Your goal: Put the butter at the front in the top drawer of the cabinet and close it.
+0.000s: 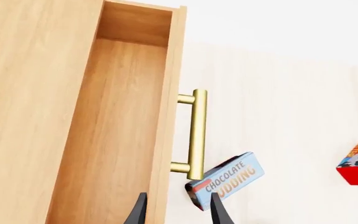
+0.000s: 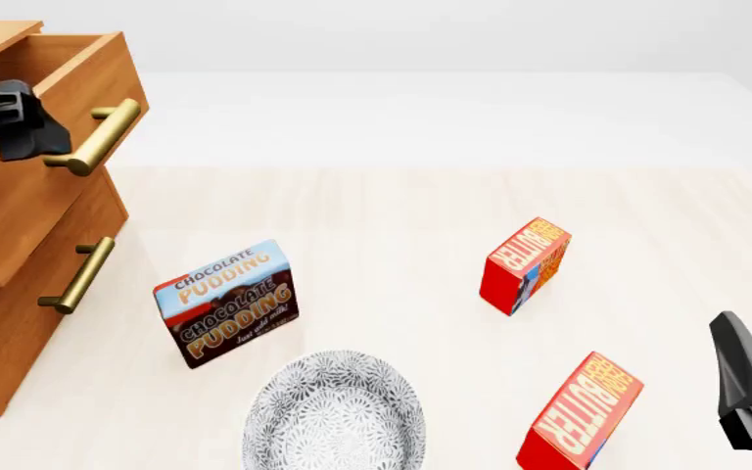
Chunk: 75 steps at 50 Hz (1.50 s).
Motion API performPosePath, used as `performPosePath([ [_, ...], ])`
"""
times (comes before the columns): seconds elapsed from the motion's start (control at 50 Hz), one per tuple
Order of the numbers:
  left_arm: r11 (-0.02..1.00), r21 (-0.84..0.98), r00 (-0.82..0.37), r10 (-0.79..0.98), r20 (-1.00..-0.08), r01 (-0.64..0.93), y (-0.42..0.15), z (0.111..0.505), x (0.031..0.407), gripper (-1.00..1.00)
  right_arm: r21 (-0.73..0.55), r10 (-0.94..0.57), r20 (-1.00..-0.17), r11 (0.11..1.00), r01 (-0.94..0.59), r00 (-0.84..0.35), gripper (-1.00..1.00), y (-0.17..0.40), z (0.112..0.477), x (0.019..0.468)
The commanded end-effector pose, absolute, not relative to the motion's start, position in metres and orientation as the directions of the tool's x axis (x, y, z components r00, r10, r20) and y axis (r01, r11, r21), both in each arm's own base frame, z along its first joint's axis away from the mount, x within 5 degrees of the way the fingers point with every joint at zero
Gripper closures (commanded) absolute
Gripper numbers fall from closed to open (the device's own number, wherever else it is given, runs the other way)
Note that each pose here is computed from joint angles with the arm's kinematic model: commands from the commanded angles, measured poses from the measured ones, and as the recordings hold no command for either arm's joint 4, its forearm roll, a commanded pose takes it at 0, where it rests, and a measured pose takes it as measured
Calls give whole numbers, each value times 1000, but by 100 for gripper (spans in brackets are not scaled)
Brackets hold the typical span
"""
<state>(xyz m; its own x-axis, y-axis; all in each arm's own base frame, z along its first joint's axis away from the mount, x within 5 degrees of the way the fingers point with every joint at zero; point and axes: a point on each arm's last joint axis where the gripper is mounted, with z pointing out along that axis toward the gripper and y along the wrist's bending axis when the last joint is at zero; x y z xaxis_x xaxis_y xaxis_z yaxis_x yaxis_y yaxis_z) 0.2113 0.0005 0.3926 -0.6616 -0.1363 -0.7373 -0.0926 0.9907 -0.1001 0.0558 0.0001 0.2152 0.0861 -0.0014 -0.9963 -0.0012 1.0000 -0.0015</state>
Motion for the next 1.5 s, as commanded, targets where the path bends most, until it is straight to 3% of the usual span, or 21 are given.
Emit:
performPosePath([
  [0.02, 993, -105, -673, -116, -731, -57, -9, 386, 220, -100, -1, -1, -996, 1000, -1, 87, -100, 0, 215, 56],
  [1.5, 972, -158, -691, 5, -723, 172, -78, 391, 233, -100, -1, -1, -996, 1000, -1, 86, -100, 0, 215, 56],
])
